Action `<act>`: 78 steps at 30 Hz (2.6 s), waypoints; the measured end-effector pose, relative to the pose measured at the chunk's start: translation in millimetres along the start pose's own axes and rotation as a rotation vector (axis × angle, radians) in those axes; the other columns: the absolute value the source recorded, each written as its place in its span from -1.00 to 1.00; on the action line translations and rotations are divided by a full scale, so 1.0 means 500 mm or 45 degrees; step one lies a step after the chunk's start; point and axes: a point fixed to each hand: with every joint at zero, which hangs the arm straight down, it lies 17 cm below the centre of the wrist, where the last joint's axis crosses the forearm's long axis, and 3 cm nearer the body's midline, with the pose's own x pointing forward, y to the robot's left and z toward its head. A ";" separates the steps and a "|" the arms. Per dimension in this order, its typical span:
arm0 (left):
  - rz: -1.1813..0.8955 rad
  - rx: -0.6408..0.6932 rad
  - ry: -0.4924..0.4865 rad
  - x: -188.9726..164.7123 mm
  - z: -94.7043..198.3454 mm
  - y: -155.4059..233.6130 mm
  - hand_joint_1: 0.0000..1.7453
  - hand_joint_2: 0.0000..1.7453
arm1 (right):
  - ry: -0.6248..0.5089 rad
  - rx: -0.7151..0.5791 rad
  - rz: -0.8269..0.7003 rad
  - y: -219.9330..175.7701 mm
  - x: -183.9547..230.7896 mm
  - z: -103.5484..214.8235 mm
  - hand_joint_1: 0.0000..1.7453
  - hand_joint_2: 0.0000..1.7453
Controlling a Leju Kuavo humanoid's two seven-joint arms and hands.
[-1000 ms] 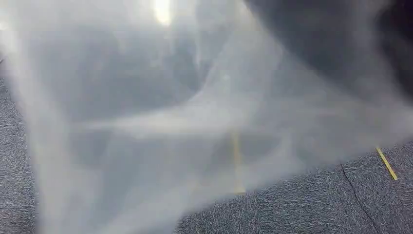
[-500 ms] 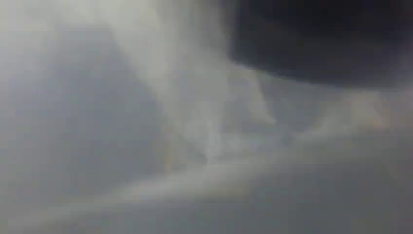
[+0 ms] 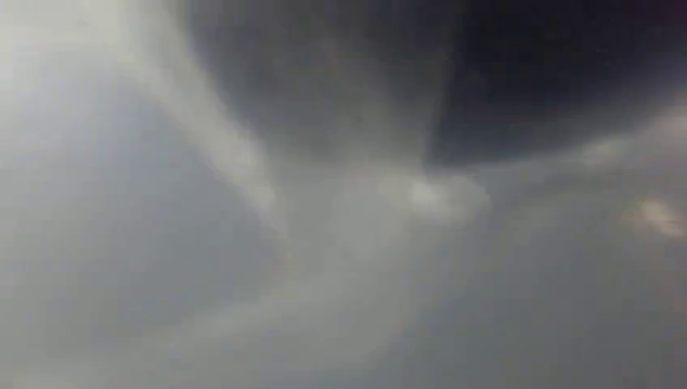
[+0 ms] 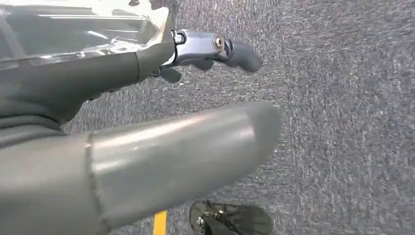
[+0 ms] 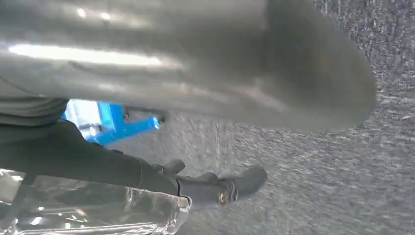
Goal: Take the parts from the cabinet and place them on the table.
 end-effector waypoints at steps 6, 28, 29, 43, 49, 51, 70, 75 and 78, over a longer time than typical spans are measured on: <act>-0.014 0.044 -0.013 -0.004 0.003 0.011 -1.00 -1.00 | -0.015 0.010 0.036 0.012 -0.005 0.006 -1.00 -1.00; 0.086 0.228 0.019 -0.028 0.024 0.044 -1.00 1.00 | -0.093 0.076 0.184 0.107 -0.019 0.065 -1.00 -1.00; 0.098 0.218 0.018 -0.026 0.023 0.041 -1.00 1.00 | -0.142 0.094 0.180 0.113 -0.003 0.068 -1.00 -1.00; 0.097 0.166 -0.051 -0.015 0.027 0.029 -1.00 1.00 | -0.038 0.121 0.296 0.199 -0.033 0.142 -1.00 -1.00; 0.085 0.119 -0.073 -0.005 0.021 0.021 -1.00 1.00 | -0.210 0.132 0.253 0.205 0.017 0.146 -1.00 -1.00; 0.081 0.114 -0.068 0.000 0.015 0.022 -1.00 1.00 | -0.239 0.143 0.217 0.205 0.024 0.145 -1.00 -1.00; 0.054 0.123 -0.130 0.024 0.007 0.033 -1.00 1.00 | -0.208 0.221 0.020 0.134 0.026 0.070 -1.00 -1.00; 0.056 0.108 -0.155 0.043 0.000 0.030 -1.00 1.00 | -0.198 0.188 0.008 0.096 0.033 0.045 -1.00 -1.00; 0.075 0.066 -0.167 0.048 0.001 0.018 -1.00 1.00 | -0.169 0.174 -0.018 0.086 0.031 0.039 -1.00 -1.00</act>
